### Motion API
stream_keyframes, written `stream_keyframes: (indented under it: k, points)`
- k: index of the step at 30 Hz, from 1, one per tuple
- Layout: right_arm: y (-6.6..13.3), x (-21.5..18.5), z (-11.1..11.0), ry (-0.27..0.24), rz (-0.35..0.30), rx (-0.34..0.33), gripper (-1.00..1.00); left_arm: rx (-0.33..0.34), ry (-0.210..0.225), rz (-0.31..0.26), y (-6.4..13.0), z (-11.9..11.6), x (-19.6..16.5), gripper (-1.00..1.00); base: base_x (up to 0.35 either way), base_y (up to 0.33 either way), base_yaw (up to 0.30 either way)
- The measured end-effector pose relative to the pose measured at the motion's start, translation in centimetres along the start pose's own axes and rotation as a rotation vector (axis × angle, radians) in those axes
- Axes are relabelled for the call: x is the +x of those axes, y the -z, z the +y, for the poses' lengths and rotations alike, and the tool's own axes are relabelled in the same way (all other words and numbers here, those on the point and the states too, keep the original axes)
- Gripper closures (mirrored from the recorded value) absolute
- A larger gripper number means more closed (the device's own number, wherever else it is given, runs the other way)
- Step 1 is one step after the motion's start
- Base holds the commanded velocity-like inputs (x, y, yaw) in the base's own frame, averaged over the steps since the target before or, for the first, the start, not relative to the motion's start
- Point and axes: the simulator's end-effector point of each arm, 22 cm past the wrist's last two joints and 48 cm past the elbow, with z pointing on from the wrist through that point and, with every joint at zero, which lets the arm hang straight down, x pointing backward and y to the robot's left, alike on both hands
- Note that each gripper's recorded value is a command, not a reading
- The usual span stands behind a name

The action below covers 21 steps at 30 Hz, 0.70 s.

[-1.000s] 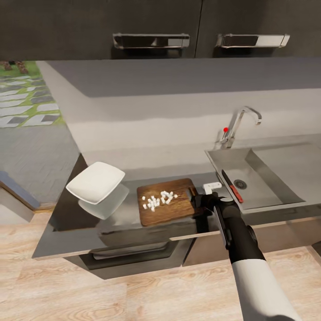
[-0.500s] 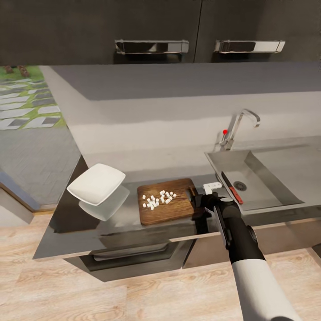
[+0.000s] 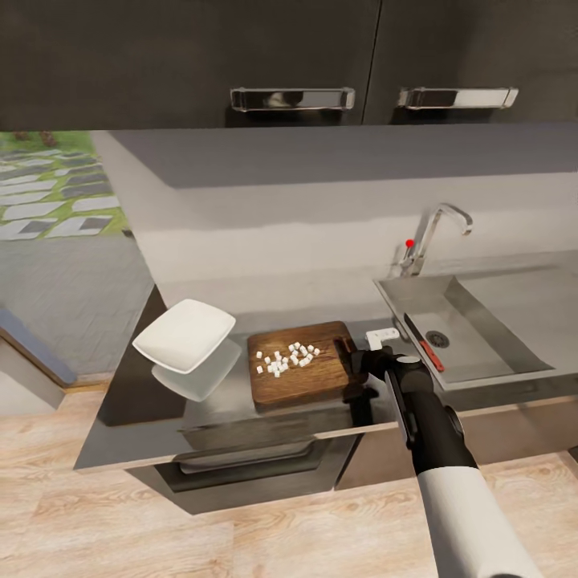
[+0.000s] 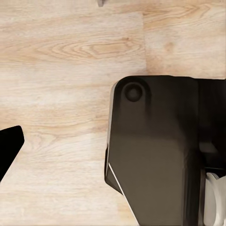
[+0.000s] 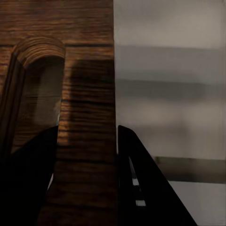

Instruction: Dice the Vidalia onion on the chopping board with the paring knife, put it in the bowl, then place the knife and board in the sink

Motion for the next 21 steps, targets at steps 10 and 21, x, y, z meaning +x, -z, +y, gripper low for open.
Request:
stream_keyframes:
  k: [10,21]
  points:
    - [0.6,-0.8,0.0,0.001,-0.013,-0.002,1.0,0.0,0.002,-0.016,-0.3,0.0,-0.4,-1.0,0.0,0.001,-0.003]
    - [1.4,-1.3,-0.1,-0.005,-0.012,0.0,1.0,0.0,0.004,-0.033,-0.6,-0.1,-0.8,-1.0,0.0,0.0,-0.076]
